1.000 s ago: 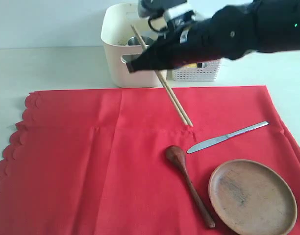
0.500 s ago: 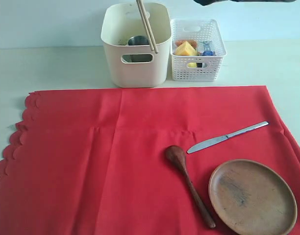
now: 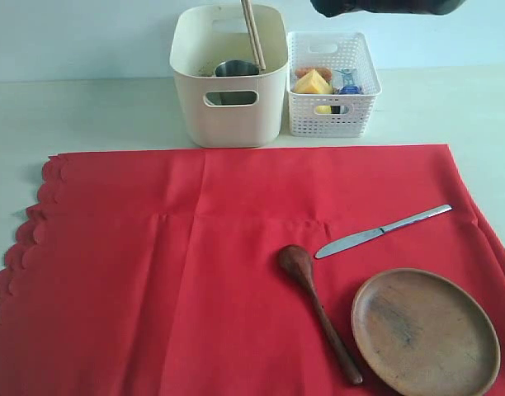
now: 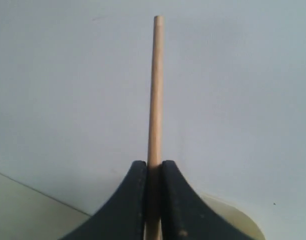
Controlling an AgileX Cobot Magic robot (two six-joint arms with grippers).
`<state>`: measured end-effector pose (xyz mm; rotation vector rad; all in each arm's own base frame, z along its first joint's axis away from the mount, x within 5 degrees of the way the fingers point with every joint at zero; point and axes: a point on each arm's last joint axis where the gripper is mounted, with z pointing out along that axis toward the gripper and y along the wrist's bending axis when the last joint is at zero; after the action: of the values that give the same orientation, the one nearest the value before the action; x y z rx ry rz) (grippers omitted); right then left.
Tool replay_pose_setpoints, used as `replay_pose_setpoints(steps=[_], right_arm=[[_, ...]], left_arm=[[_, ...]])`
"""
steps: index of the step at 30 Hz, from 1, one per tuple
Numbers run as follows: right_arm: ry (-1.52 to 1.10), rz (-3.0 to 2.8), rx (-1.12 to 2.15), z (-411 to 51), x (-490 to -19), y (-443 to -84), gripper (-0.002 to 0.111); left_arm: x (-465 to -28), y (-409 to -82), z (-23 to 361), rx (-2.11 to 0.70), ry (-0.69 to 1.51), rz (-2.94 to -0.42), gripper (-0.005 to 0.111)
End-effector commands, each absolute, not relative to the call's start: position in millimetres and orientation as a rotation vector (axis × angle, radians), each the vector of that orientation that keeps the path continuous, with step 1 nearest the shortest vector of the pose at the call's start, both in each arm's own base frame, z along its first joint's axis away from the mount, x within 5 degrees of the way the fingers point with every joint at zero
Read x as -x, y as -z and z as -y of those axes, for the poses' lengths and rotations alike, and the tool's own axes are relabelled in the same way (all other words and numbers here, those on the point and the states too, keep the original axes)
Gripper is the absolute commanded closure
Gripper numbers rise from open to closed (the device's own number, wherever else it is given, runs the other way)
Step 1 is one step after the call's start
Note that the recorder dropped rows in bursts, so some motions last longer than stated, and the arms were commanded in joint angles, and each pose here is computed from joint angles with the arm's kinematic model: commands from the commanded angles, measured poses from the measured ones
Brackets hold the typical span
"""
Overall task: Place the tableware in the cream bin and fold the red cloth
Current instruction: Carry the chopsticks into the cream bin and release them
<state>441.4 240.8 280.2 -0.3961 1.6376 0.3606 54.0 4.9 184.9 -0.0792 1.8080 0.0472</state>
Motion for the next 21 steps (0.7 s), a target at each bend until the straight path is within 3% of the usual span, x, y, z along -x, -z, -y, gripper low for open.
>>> replay_pose_setpoints(steps=[1, 12, 21], right_arm=[[-0.356, -1.557, 0.372, -240.8, -446.8, -279.8, 0.108], [-0.353, -1.518, 0.362, -244.0, -453.8, -272.0, 0.106], [-0.333, -1.523, 0.377, -248.5, -462.6, -263.0, 0.069]], left_arm=[[-53.8, -184.3, -4.6, 0.078, -0.04, -1.802, 0.106], [-53.8, -184.3, -4.6, 0.078, -0.04, -1.802, 0.106], [-53.8, -184.3, -4.6, 0.078, -0.04, -1.802, 0.106]])
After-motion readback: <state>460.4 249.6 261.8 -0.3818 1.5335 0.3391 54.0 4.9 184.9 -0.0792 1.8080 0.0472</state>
